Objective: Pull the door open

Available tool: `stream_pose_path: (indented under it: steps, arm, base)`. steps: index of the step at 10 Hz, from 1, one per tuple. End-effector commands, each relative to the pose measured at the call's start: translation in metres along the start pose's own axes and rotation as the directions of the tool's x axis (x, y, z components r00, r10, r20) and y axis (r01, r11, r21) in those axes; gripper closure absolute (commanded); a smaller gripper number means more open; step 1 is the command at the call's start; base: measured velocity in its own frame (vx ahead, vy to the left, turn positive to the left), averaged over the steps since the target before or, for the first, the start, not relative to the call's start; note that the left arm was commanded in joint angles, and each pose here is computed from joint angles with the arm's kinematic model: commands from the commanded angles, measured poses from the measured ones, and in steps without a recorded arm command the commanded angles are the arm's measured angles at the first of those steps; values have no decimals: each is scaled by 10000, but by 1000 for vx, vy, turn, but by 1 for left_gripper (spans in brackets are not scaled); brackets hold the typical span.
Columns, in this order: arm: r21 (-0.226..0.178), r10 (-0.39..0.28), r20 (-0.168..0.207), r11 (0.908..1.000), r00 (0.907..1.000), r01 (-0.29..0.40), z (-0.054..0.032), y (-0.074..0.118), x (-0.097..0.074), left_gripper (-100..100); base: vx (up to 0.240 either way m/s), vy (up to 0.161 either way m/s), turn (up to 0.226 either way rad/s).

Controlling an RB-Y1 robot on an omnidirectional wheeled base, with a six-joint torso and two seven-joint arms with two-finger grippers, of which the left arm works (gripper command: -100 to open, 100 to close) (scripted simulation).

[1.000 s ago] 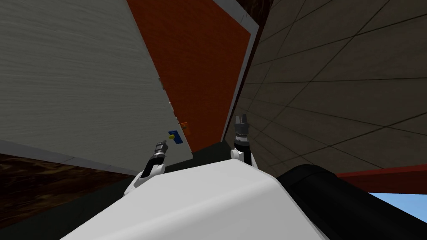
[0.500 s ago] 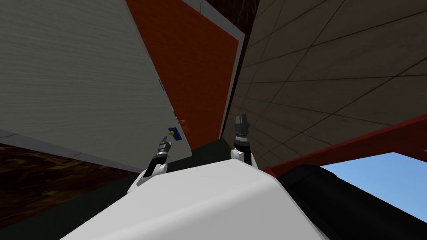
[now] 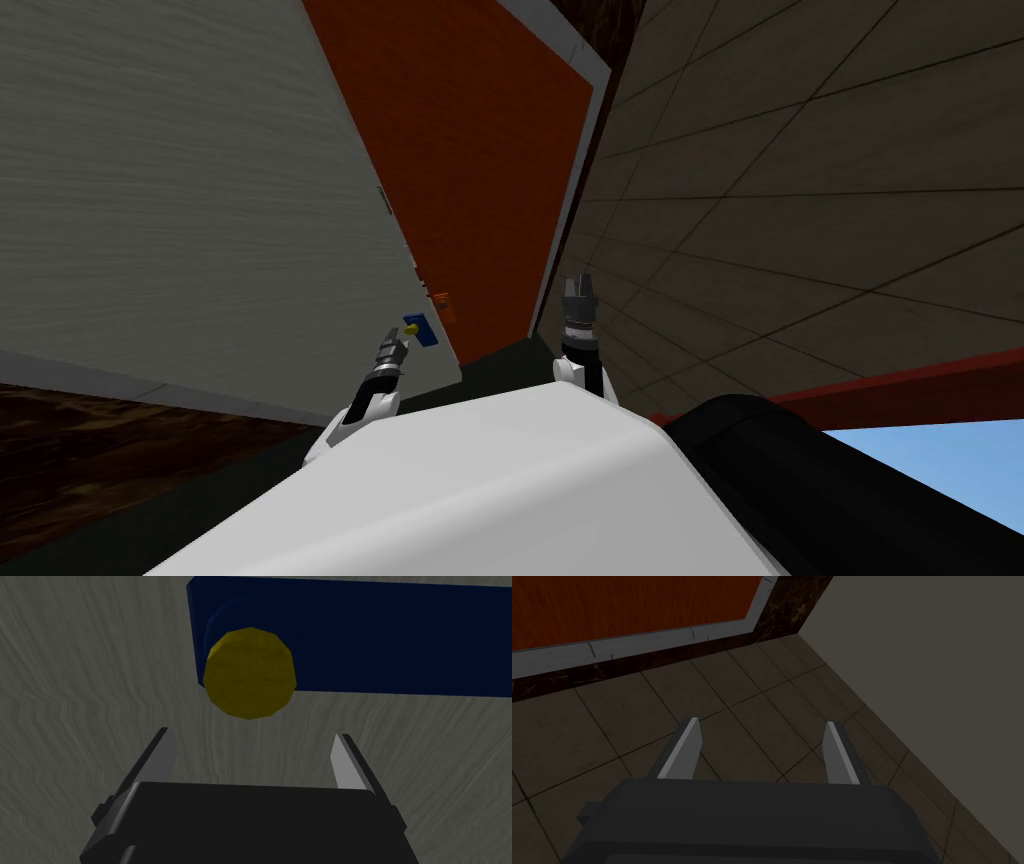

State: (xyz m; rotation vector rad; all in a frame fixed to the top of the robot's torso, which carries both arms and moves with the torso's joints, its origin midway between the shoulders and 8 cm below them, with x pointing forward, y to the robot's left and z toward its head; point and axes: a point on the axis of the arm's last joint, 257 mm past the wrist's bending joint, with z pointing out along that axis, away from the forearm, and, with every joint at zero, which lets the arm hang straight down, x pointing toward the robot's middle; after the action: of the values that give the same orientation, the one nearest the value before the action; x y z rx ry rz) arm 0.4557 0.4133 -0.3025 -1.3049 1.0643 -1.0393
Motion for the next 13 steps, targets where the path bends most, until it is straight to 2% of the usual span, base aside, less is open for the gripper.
stream_pose_path:
  steps: [1,2,3,8,9,13]
  arm:
    - [132,-49,-99,9999,9999,50,59,-59,74,-100]
    - [74,-21,-53,10000,10000,22,35,-33,28,-100]
    - [74,-21,-53,10000,10000,22,35,-33,28,100]
    - [74,-21,-53,10000,10000,22,35,-33,28,100]
    - [16,6,-139,10000,9999,-6,-2,-5,19,100]
    - [56,6,-475,10000,9989,-4,-59,-22,38,100]
  base:
    - [225,-45,-108]
    - [108,-19,-20]
    - [-12,4,26]
    - [-21,3,-4]
    - [-109,46,-99]
    - [-190,73,-146]
